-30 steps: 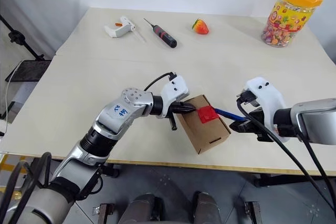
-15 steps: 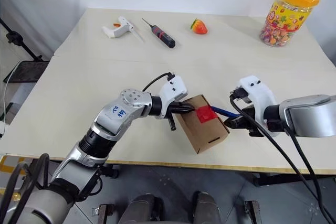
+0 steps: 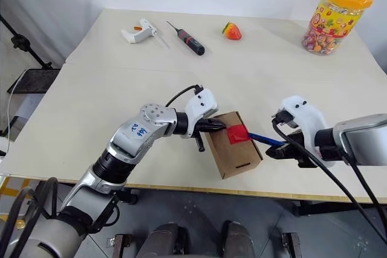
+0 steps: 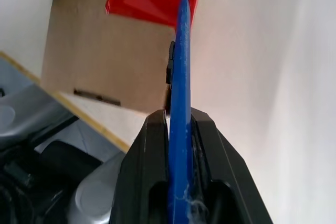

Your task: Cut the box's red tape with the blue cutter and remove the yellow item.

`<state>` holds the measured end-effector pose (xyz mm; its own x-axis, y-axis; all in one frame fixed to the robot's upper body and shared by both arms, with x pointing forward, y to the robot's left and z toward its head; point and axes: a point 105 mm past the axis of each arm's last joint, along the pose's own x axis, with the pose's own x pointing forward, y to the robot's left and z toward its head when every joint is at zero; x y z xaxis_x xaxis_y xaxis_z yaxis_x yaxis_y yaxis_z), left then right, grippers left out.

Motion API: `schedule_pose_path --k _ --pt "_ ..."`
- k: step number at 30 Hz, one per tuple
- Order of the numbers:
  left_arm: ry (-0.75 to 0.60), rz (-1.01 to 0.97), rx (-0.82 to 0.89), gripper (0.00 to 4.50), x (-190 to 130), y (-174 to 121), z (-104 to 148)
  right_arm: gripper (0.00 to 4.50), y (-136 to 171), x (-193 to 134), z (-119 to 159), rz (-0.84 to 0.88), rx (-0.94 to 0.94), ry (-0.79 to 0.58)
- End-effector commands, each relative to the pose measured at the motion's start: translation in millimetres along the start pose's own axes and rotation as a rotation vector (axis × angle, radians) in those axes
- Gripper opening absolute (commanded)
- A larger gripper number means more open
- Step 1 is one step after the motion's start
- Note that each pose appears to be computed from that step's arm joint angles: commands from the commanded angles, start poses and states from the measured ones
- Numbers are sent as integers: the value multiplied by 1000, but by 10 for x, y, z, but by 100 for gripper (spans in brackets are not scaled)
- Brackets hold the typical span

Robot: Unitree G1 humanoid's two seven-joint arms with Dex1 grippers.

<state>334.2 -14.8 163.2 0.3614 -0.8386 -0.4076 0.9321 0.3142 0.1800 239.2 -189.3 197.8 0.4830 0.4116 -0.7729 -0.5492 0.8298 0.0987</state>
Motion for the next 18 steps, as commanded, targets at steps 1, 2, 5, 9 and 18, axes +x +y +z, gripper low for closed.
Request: schedule_pose_path --k 1,2,5,9,18 --pt "76 34 -48 0 27 41 -217 13 135 -51 -28 59 -30 16" --pt "76 36 -48 0 27 44 -217 13 137 -64 -30 60 -32 17" --pt "76 39 -50 0 30 42 -222 13 145 -127 -65 61 -39 38" --pt "77 41 -52 0 32 42 -234 13 146 -231 -141 49 -50 86" --pt "70 53 -46 0 30 115 -231 13 55 -618 216 19 -157 -169"
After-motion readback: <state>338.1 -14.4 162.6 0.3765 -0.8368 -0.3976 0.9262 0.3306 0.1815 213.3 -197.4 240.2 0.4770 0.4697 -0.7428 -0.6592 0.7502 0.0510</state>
